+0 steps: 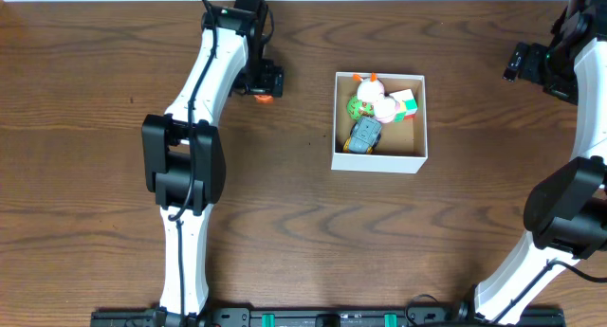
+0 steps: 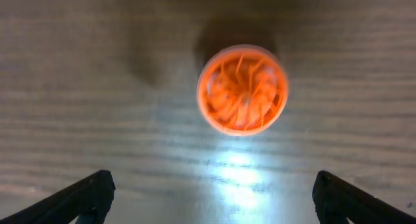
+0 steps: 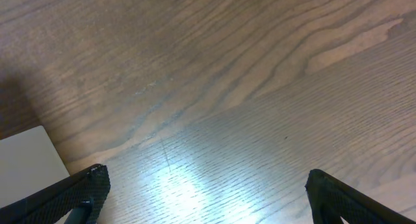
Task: Pack container
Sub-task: 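Move the left gripper to the orange disc toy and grasp it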
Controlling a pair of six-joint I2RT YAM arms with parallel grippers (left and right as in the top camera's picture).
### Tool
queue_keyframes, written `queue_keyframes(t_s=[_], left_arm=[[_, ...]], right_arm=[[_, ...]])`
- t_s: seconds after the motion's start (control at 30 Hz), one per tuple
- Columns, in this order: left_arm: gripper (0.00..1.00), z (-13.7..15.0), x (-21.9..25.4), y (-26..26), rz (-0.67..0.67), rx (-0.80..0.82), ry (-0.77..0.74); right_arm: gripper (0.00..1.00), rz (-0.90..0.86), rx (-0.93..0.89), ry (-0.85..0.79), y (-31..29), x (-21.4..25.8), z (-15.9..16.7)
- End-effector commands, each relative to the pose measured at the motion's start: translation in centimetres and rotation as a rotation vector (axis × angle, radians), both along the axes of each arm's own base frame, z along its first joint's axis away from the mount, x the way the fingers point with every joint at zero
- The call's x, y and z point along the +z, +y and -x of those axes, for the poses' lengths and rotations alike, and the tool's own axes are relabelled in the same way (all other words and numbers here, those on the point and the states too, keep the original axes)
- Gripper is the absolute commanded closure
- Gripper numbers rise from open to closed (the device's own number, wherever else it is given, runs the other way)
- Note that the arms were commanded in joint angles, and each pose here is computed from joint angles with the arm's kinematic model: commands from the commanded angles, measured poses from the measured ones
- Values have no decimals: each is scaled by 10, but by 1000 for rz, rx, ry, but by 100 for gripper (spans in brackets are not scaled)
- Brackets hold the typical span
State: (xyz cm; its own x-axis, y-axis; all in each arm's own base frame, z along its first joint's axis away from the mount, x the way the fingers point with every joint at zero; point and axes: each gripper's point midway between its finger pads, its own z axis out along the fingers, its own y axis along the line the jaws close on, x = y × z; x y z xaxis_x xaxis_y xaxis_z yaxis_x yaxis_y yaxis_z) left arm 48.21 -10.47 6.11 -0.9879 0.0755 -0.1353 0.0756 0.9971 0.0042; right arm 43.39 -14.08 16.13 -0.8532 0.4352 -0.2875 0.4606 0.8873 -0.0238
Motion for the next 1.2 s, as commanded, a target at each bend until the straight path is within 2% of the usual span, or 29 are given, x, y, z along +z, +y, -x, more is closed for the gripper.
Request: queue_keyframes(t_s=[0.0,0.2,0.67,1.17], left_arm=[[2,-14,7,-1,16,-34,-54],[2,-31,4,-5,28,-33,-115],[2,-36,-41,-6,17,-45,-71],[2,-44,-50,-6,17,-61,-90]], right_arm=[[1,-7,-23,5,-2,-3,1],[1,-7,-23,5,-2,-3,1],[1,-7,-23,5,-2,-3,1],[1,-7,-23,5,-2,-3,1]])
